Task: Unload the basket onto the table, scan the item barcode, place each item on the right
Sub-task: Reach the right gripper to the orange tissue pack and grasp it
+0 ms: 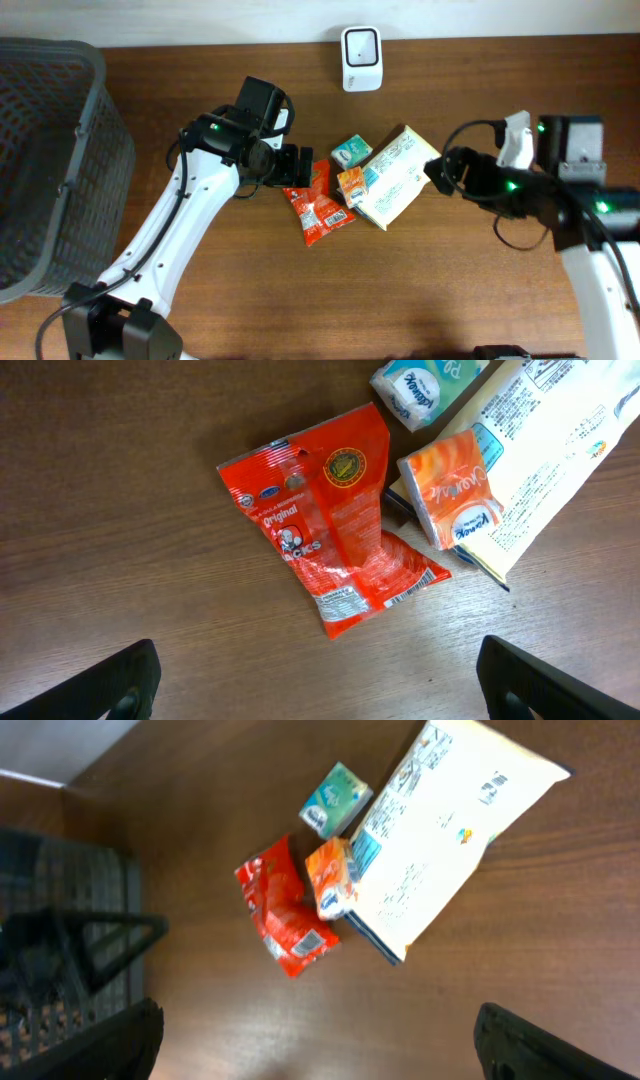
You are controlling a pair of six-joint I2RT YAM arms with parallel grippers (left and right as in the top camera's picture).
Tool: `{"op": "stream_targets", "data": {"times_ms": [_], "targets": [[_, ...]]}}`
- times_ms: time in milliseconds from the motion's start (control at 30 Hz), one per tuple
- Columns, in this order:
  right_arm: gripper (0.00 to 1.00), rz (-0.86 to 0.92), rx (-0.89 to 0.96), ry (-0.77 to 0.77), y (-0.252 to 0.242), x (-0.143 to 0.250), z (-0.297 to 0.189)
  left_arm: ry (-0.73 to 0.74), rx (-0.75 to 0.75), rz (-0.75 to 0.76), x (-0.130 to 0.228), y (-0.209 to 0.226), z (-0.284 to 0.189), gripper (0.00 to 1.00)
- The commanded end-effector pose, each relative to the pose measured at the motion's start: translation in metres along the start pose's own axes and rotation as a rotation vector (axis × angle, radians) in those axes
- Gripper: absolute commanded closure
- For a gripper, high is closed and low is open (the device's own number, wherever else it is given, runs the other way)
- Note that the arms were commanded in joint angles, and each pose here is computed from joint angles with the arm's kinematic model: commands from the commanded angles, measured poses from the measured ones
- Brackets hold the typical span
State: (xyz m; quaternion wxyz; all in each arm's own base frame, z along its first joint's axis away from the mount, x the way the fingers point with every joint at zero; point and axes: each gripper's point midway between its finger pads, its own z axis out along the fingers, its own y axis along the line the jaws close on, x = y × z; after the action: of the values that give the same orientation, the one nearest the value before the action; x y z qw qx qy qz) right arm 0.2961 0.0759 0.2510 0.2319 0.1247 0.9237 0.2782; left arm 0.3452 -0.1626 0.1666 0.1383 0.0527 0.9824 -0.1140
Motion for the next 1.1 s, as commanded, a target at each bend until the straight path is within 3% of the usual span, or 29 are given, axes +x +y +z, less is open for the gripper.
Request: {"op": "stream_targets", "data": {"times_ms": [0, 100, 200, 367, 433, 633, 1000, 1067], "targets": [[0.00, 0.006, 0.017, 0.041, 0.002, -0.012, 0.035, 0.018, 0.006, 0.014, 0.002, -0.001, 0.005, 0.01], [0.00, 0.023, 0.026, 0.138, 0.000, -0.009, 0.083, 0.008, -0.038, -0.035, 0.001, 0.007, 0.005, 0.01], [0.21, 0.000, 0.031, 0.225, -0.001, 0.000, 0.136, -0.020, -0.157, -0.185, 0.000, 0.028, 0.003, 0.01], [0.31, -0.060, 0.024, 0.281, 0.001, 0.013, 0.190, -0.034, -0.213, -0.188, -0.001, 0.038, 0.001, 0.01], [0.33, -0.075, 0.020, 0.288, 0.002, 0.016, 0.203, -0.030, -0.221, -0.216, -0.001, 0.042, 0.003, 0.01], [0.57, -0.096, 0.058, 0.345, -0.006, 0.036, 0.236, 0.028, -0.250, -0.231, 0.005, 0.052, 0.018, 0.01], [0.60, -0.142, 0.160, 0.359, -0.023, 0.053, 0.263, 0.062, -0.263, -0.232, 0.009, 0.054, 0.027, 0.01], [0.79, -0.143, 0.191, 0.365, -0.030, 0.056, 0.268, 0.063, -0.263, -0.232, 0.010, 0.055, 0.027, 0.01]]}}
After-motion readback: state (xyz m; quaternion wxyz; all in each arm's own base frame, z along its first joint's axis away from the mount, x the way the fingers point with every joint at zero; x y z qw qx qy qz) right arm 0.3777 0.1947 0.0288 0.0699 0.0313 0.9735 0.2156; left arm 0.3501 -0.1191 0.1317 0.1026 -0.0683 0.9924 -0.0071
